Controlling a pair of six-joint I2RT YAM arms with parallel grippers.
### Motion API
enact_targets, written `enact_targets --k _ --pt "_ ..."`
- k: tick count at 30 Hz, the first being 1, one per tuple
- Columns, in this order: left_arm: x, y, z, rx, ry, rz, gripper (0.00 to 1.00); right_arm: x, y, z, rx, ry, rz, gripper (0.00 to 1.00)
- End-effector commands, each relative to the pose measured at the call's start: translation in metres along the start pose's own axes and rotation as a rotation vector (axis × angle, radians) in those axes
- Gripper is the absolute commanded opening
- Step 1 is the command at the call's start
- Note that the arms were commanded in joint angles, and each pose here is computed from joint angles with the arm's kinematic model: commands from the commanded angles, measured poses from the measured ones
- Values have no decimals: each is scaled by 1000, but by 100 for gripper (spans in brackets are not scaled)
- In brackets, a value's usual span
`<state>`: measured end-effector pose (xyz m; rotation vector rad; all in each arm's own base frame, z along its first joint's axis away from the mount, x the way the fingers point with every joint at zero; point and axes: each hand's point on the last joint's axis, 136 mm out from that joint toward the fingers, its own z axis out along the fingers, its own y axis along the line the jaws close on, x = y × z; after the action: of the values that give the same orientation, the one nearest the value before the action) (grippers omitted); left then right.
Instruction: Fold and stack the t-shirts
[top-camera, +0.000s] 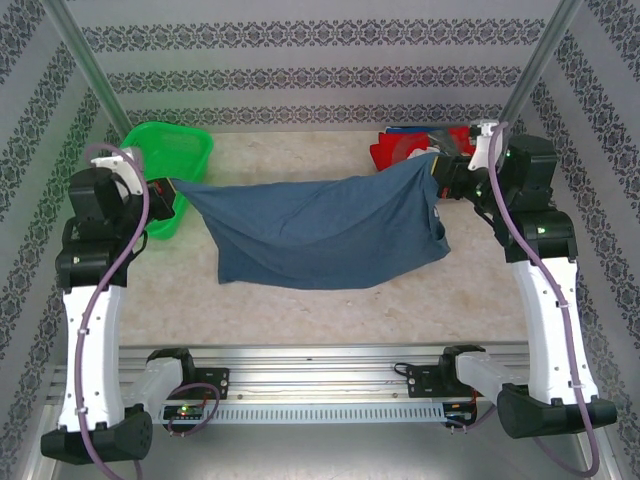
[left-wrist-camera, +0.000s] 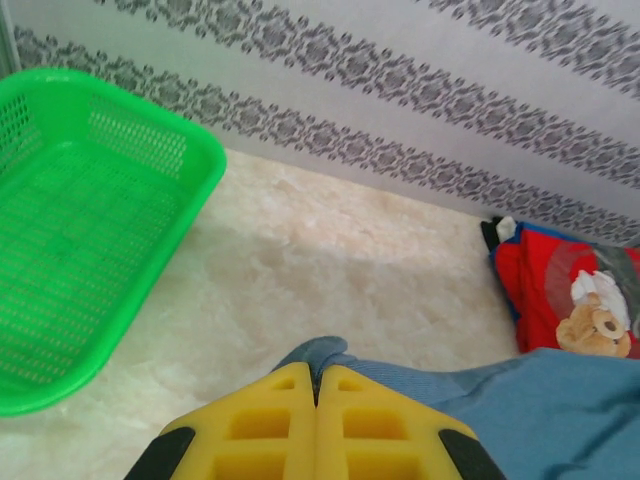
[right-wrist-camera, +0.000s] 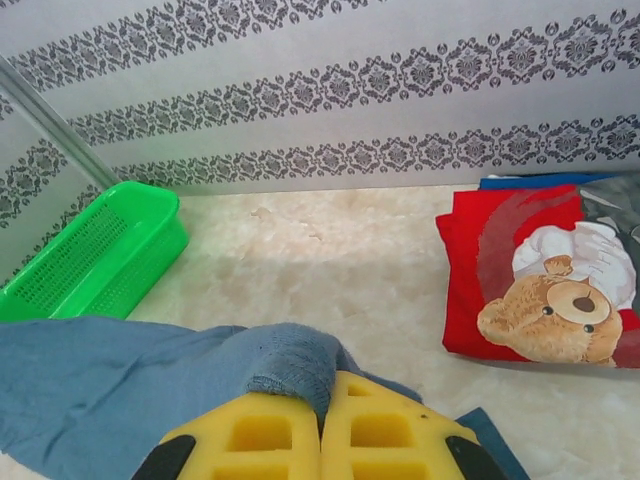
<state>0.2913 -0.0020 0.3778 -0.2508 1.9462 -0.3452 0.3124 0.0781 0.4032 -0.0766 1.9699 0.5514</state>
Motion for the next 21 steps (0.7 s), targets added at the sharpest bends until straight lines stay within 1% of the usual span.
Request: enact_targets --k 1,5,10,18,21 --pt "-46 -27 -43 66 -201 63 0 -20 19 -18 -54 -100 -40 0" --pt "-62 -32 -70 43 -265 84 0 -27 34 -39 -92 -139 -47 0" --pt "-73 -30 -88 -3 -307 93 0 -32 50 -60 -134 -160 -47 0" --pt "-104 -44 -144 -26 -445 130 0 -49 81 -111 -206 -251 -67 0" --pt "-110 -49 -158 -31 -467 148 0 -53 89 -122 -229 -267 -71 0"
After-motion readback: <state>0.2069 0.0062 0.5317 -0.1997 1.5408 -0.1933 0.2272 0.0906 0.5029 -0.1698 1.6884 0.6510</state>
